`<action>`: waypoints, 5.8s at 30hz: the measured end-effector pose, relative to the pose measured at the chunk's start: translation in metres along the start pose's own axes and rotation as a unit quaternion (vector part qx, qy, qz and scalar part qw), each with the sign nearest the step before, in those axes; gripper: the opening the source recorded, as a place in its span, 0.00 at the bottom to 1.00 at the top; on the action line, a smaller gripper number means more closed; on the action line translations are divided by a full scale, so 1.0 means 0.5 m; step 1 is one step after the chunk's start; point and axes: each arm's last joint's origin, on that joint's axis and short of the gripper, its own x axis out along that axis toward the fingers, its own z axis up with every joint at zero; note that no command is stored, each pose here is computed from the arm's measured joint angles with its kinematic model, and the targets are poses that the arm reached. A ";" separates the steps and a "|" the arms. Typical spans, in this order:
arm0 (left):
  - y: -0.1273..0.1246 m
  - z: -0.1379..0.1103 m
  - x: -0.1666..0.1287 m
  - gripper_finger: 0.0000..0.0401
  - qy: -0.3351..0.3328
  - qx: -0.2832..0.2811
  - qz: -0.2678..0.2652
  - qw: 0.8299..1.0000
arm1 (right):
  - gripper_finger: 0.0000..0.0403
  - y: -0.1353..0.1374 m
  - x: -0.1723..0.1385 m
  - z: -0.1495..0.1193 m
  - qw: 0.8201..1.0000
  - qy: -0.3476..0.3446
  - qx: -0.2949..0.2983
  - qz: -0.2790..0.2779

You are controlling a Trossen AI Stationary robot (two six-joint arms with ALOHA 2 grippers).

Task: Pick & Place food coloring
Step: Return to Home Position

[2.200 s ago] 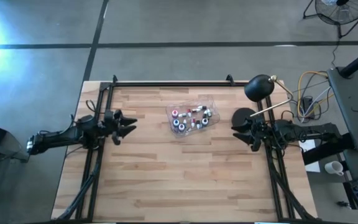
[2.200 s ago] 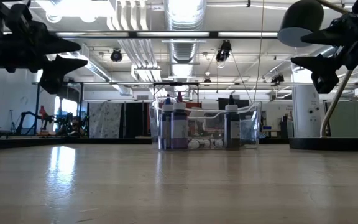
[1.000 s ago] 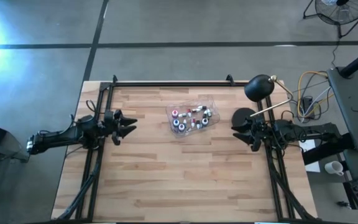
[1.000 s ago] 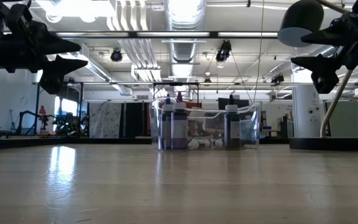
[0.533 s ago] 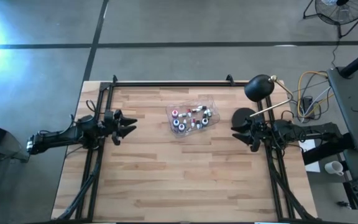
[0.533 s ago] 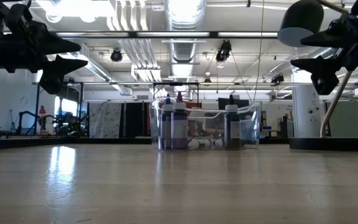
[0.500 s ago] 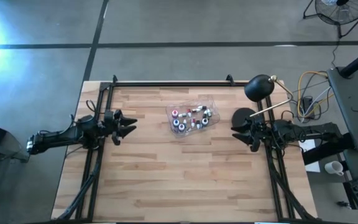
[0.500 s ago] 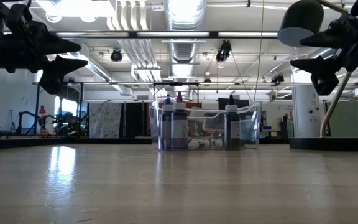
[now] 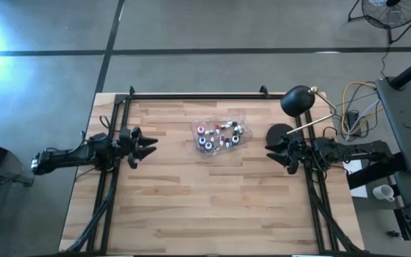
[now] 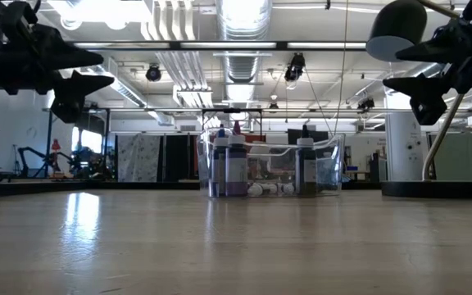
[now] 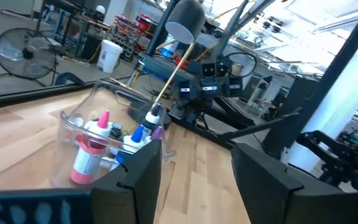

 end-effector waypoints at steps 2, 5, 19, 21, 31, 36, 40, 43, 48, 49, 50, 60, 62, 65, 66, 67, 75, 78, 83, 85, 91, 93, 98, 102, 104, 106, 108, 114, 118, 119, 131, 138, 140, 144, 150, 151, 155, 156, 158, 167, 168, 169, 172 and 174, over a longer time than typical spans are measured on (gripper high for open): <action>-0.003 -0.001 0.000 0.42 0.003 -0.001 -0.007 1.000 | 0.52 0.000 0.000 0.000 1.000 0.000 0.000 0.000; -0.007 -0.003 0.000 0.42 0.009 -0.001 -0.018 1.000 | 0.52 0.000 0.000 0.000 1.000 0.000 0.000 0.000; -0.006 -0.006 0.003 0.42 0.021 -0.001 -0.012 1.000 | 0.52 0.000 0.000 0.000 1.000 -0.001 0.000 0.000; -0.006 -0.006 0.003 0.42 0.021 -0.001 -0.012 1.000 | 0.52 0.000 0.000 0.000 1.000 -0.001 0.000 0.000; -0.006 -0.006 0.003 0.42 0.022 -0.001 -0.012 1.000 | 0.52 0.000 0.000 0.000 1.000 0.000 0.000 0.000; -0.006 -0.006 0.003 0.42 0.021 -0.001 -0.012 1.000 | 0.52 0.000 0.000 0.000 1.000 0.000 0.000 0.000; -0.006 -0.006 0.003 0.42 0.021 -0.001 -0.012 1.000 | 0.52 0.000 0.000 0.000 1.000 0.000 0.000 0.000; -0.006 -0.006 0.003 0.42 0.021 -0.001 -0.012 1.000 | 0.52 0.000 0.000 0.000 1.000 0.000 0.000 0.000; -0.006 -0.005 0.003 0.42 0.021 -0.001 -0.012 1.000 | 0.52 0.000 0.000 0.000 1.000 0.000 0.000 0.000; -0.006 -0.005 0.003 0.42 0.021 -0.001 -0.012 1.000 | 0.52 0.000 0.000 0.000 1.000 0.000 0.000 0.000; -0.006 -0.005 0.003 0.42 0.021 -0.001 -0.012 1.000 | 0.52 0.000 0.000 0.000 1.000 0.000 0.000 0.000; -0.006 -0.006 0.003 0.42 0.021 -0.001 -0.012 1.000 | 0.52 0.000 0.000 0.000 1.000 -0.001 0.000 0.000; -0.006 -0.006 0.003 0.42 0.021 -0.001 -0.012 1.000 | 0.52 0.000 0.000 0.000 1.000 -0.001 0.000 0.000; -0.006 -0.005 0.003 0.42 0.021 -0.001 -0.012 1.000 | 0.52 0.000 0.000 0.000 1.000 -0.001 -0.023 0.000; -0.006 -0.005 0.003 0.42 0.021 -0.001 -0.012 1.000 | 0.52 0.000 0.000 0.000 0.999 -0.001 -0.050 0.000; -0.006 -0.005 0.003 0.42 0.021 -0.001 -0.012 1.000 | 0.52 0.000 0.000 0.000 0.996 -0.001 -0.091 0.000; -0.006 -0.005 0.003 0.42 0.021 -0.001 -0.012 1.000 | 0.52 0.000 0.000 0.000 0.944 -0.001 -0.330 0.000; -0.006 -0.005 0.003 0.42 0.021 -0.001 -0.012 1.000 | 0.52 0.000 0.000 0.000 0.942 -0.001 -0.335 0.000; -0.006 -0.005 0.003 0.42 0.021 -0.001 -0.012 1.000 | 0.52 0.000 0.000 0.000 0.948 0.000 -0.319 0.001; -0.006 -0.005 0.003 0.42 0.021 -0.001 -0.012 1.000 | 0.52 0.000 0.000 0.000 0.951 0.000 -0.311 0.001; -0.007 -0.005 0.003 0.42 0.021 -0.001 -0.012 1.000 | 0.52 0.000 0.000 0.000 0.952 0.000 -0.307 0.001; -0.006 -0.005 0.003 0.42 0.021 -0.001 -0.012 1.000 | 0.52 0.000 0.000 0.000 0.952 0.000 -0.306 0.001; -0.006 -0.005 0.003 0.42 0.021 -0.001 -0.012 1.000 | 0.52 0.000 0.000 0.000 0.952 0.000 -0.305 0.001; -0.007 -0.005 0.003 0.42 0.021 -0.001 -0.012 1.000 | 0.52 0.001 -0.001 0.001 0.952 -0.004 -0.305 0.002; -0.007 -0.005 0.003 0.42 0.021 -0.001 -0.012 1.000 | 0.52 0.002 -0.003 0.003 0.953 -0.012 -0.303 0.004; -0.007 -0.005 0.003 0.42 0.021 -0.001 -0.012 1.000 | 0.52 0.003 -0.003 0.005 0.953 -0.016 -0.303 0.005; -0.006 -0.005 0.003 0.42 0.023 -0.001 -0.012 1.000 | 0.52 0.002 -0.003 0.003 0.953 -0.013 -0.303 0.004; -0.006 -0.006 0.003 0.42 0.023 -0.001 -0.011 1.000 | 0.52 0.002 -0.003 0.003 0.953 -0.011 -0.304 0.003; -0.006 -0.006 0.003 0.42 0.023 -0.001 -0.011 1.000 | 0.52 0.002 -0.003 0.003 0.953 -0.011 -0.304 0.003; -0.006 -0.006 0.003 0.42 0.023 -0.001 -0.011 1.000 | 0.52 0.002 -0.003 0.003 0.953 -0.011 -0.304 0.003; -0.005 -0.008 -0.001 0.42 0.026 0.000 -0.012 1.000 | 0.52 0.002 -0.003 0.003 0.953 -0.011 -0.304 0.003; -0.005 -0.009 -0.001 0.42 0.027 0.000 -0.011 1.000 | 0.52 0.002 -0.003 0.003 0.953 -0.011 -0.304 0.003; -0.005 -0.009 -0.001 0.42 0.028 0.000 -0.011 1.000 | 0.52 0.002 -0.003 0.003 0.953 -0.011 -0.304 0.003; -0.004 -0.010 0.000 0.42 0.030 0.000 -0.010 1.000 | 0.52 0.002 -0.003 0.003 0.953 -0.011 -0.304 0.003; -0.004 -0.011 0.000 0.42 0.031 0.000 -0.009 0.999 | 0.52 0.002 -0.003 0.003 0.953 -0.011 -0.304 0.003; -0.004 -0.011 0.000 0.42 0.032 0.000 -0.009 0.999 | 0.52 0.002 -0.003 0.003 0.953 -0.011 -0.304 0.003; -0.004 -0.009 0.000 0.42 0.026 0.007 -0.010 1.000 | 0.52 0.002 -0.003 0.003 0.953 -0.011 -0.304 0.003; -0.004 -0.009 0.000 0.42 0.025 0.020 -0.010 0.999 | 0.52 0.001 -0.003 0.003 0.953 -0.011 -0.304 0.003; -0.004 -0.009 0.000 0.42 0.024 0.075 -0.011 0.997 | 0.52 0.001 -0.002 0.003 0.953 -0.010 -0.304 0.003; -0.003 -0.013 0.003 0.42 0.036 0.234 -0.017 0.971 | 0.52 0.001 -0.002 0.003 0.953 -0.010 -0.304 0.003; -0.003 -0.014 0.003 0.42 0.037 0.237 -0.017 0.971 | 0.52 0.001 -0.002 0.003 0.953 -0.010 -0.304 0.002; -0.003 -0.014 0.003 0.42 0.037 0.237 -0.017 0.971 | 0.52 0.001 -0.002 0.003 0.953 -0.010 -0.304 0.002; -0.003 -0.014 0.003 0.42 0.038 0.230 -0.016 0.972 | 0.52 0.001 -0.002 0.003 0.953 -0.010 -0.304 0.002; -0.003 -0.014 0.003 0.42 0.038 0.229 -0.016 0.973 | 0.52 0.001 -0.002 0.003 0.953 -0.010 -0.304 0.002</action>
